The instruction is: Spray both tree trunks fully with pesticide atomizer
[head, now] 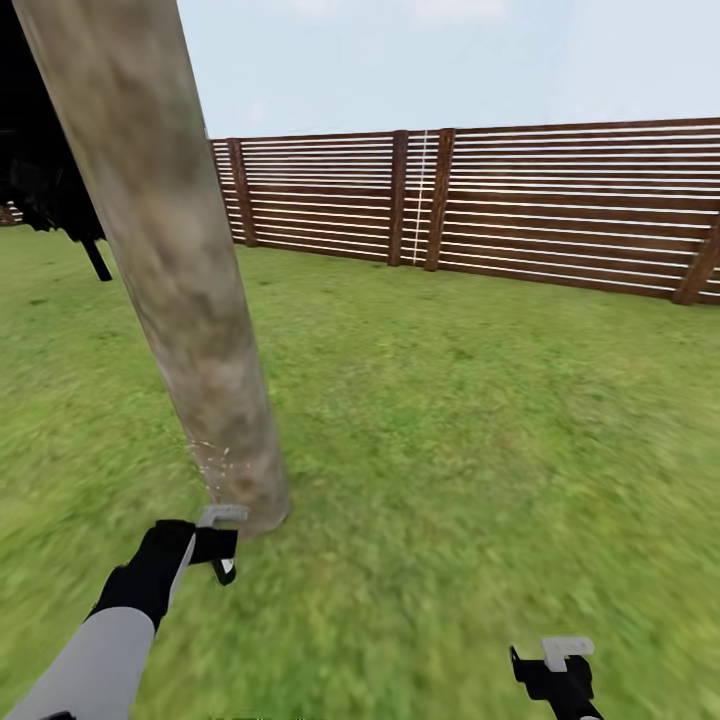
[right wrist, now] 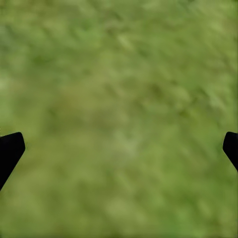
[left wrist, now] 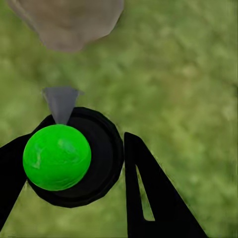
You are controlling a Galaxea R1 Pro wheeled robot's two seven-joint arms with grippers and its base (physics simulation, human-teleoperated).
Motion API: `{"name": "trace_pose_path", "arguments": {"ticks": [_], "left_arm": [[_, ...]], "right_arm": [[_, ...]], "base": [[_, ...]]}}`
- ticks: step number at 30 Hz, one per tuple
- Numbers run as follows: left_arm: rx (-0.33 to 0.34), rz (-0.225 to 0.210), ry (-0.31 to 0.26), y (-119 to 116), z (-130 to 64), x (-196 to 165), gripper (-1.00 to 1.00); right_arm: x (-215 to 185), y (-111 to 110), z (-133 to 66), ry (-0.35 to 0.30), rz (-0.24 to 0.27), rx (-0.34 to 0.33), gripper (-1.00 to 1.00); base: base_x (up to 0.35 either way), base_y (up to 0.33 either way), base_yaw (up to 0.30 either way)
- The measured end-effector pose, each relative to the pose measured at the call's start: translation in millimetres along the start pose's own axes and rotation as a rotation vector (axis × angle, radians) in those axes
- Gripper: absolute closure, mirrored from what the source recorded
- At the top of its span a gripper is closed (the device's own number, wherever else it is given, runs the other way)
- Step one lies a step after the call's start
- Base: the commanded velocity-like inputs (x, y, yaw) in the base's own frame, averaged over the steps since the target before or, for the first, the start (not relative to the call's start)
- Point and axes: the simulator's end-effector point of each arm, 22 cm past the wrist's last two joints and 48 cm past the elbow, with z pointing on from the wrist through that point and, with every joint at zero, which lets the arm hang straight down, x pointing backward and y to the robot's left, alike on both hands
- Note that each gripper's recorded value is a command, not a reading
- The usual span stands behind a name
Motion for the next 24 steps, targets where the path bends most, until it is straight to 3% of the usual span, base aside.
{"name": "trace_pose_path", "arguments": {"ticks": [4, 7, 12, 24], "left_arm": [[-0.027, 0.011, -0.031, 20.6, -0.5, -0.4, 1.00], [-0.019, 0.027, -0.065, 8.4, 3.4, -3.1, 1.00], [-0.119, 0.028, -0.085, 24.0, 0.7, -12.0, 1.00], [-0.136, 0.016, -0.089, 29.7, -1.8, -13.8, 1.00]], "right_arm": [[0.6, 0.1, 0.1, 0.001, 0.000, 0.001, -1.00], [0.7, -0.5, 0.1, 0.001, 0.000, 0.002, -1.00], [0.9, -1.2, 0.1, 0.002, -0.001, 0.003, -1.00], [0.1, -2.2, 0.3, 0.000, 0.000, 0.005, -1.00]], "base": [[0.005, -0.002, 0.262], [0.163, -0.159, 0.076], [0.063, -0.252, 0.005], [-0.076, -0.262, 0.000]]}}
